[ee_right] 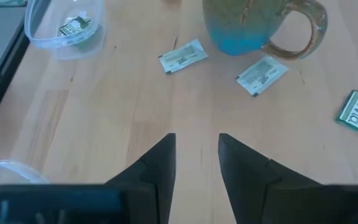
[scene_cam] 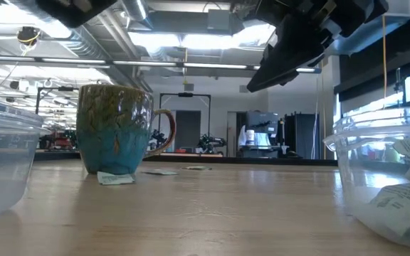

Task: Pick and place items into bin
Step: Put the green stevia packet into the left transparent bin, then put the white stevia packet into the right transparent bin

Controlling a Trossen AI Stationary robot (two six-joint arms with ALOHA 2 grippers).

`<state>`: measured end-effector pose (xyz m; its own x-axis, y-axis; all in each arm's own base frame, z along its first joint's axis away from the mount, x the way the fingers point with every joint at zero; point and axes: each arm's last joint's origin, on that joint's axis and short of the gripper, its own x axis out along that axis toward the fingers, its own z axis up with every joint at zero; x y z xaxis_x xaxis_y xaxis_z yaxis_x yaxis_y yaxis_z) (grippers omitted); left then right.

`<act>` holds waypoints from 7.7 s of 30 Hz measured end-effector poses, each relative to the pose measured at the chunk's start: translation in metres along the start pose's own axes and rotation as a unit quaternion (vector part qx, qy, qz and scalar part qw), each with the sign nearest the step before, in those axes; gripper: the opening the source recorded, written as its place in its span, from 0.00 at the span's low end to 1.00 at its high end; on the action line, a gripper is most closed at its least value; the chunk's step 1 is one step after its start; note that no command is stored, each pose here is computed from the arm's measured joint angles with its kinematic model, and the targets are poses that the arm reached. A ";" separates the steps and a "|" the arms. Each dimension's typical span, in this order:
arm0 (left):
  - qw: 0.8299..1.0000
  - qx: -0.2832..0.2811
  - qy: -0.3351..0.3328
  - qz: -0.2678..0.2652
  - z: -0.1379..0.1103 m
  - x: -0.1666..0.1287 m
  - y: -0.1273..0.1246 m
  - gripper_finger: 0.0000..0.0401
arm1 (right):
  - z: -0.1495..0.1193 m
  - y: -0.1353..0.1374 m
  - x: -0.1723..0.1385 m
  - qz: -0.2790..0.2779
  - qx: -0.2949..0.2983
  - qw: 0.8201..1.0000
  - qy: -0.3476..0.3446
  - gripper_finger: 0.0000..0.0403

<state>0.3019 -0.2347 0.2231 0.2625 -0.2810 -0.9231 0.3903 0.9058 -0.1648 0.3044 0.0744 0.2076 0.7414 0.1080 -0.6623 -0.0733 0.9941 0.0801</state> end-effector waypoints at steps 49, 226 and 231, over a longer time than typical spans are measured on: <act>0.962 -0.043 -0.245 0.114 -0.080 -0.097 0.018 0.15 | 0.020 0.005 0.026 0.013 -0.073 0.987 -0.145 0.31; 0.894 0.049 -0.422 0.141 -0.143 -0.076 0.044 0.15 | 0.000 0.119 -0.011 0.017 0.087 0.993 0.073 0.26; 0.894 0.042 -0.423 0.140 -0.143 -0.076 0.044 0.15 | 0.018 0.072 0.010 -0.028 0.054 0.996 0.058 0.26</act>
<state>0.1725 -0.1284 0.2361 0.9201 -0.2192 -0.3246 0.2609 0.9611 0.0905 0.3186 0.1470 0.2195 0.6597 0.0599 -0.7492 0.0419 0.9923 0.1162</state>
